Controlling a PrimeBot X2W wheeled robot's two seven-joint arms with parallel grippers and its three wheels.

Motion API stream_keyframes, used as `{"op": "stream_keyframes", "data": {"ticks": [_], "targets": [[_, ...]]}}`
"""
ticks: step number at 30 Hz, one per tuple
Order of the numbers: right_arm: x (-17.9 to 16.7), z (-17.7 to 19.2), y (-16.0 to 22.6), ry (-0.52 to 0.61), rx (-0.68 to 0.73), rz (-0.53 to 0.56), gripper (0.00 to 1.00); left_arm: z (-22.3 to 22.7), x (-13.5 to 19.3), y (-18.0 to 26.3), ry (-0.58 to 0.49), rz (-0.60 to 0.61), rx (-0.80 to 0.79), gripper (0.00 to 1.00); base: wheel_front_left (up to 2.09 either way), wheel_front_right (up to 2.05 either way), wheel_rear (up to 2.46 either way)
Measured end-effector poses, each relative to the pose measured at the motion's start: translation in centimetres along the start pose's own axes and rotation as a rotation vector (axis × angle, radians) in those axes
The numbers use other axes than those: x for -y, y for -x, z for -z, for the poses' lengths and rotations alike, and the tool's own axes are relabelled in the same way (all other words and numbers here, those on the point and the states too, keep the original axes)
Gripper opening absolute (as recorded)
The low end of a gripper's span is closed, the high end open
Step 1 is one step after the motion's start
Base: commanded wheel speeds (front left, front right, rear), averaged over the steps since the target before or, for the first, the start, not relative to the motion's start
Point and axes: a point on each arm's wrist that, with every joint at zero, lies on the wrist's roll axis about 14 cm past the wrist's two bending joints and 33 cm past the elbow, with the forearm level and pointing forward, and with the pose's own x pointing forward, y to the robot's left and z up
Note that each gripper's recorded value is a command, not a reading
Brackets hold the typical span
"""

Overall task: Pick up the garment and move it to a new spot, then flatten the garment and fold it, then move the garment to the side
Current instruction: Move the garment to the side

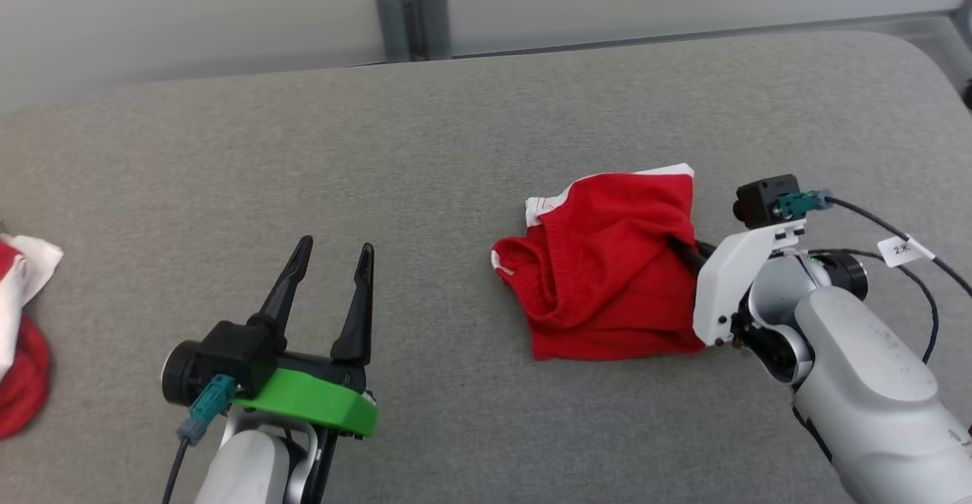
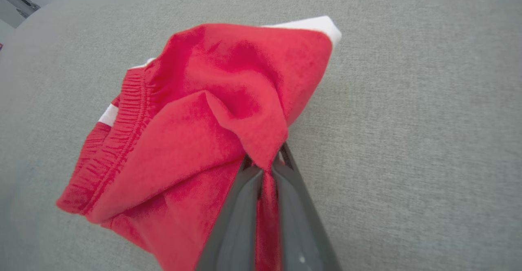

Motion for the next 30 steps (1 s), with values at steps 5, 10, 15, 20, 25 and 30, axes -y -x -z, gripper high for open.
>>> {"op": "stream_keyframes", "data": {"ticks": [5, 10, 15, 20, 25, 30], "targets": [[3.6, -1.7, 2.1, 0.031, 0.052, 0.072, 0.0, 0.8, 4.3, -2.6, 0.008, 0.153, -0.018, 1.0, 0.0, 0.0, 0.0], [7.6, -2.4, 4.1, 0.05, 0.074, 0.163, 0.0, 1.7, 8.2, -4.9, 0.005, 0.296, -0.039, 1.0, 0.0, 0.0, 0.0], [10.8, -2.3, 4.9, 0.027, 0.084, 0.235, 0.0, 3.4, 10.8, -6.6, 0.013, 0.397, -0.07, 1.0, 0.0, 0.0, 0.0], [13.3, -2.1, 5.1, 0.029, 0.086, 0.289, 0.0, 5.4, 12.3, -7.8, 0.031, 0.462, -0.109, 1.0, 0.0, 0.0, 0.0], [17.2, -2.7, 5.3, 0.072, 0.064, 0.369, 0.0, 7.1, 12.9, -9.0, 0.045, 0.502, -0.139, 1.0, 0.0, 0.0, 0.0], [21.4, -2.4, 5.3, 0.099, 0.014, 0.458, 0.0, 9.2, 11.7, -10.1, 0.049, 0.497, -0.174, 1.0, 0.0, 0.0, 0.0]]}}
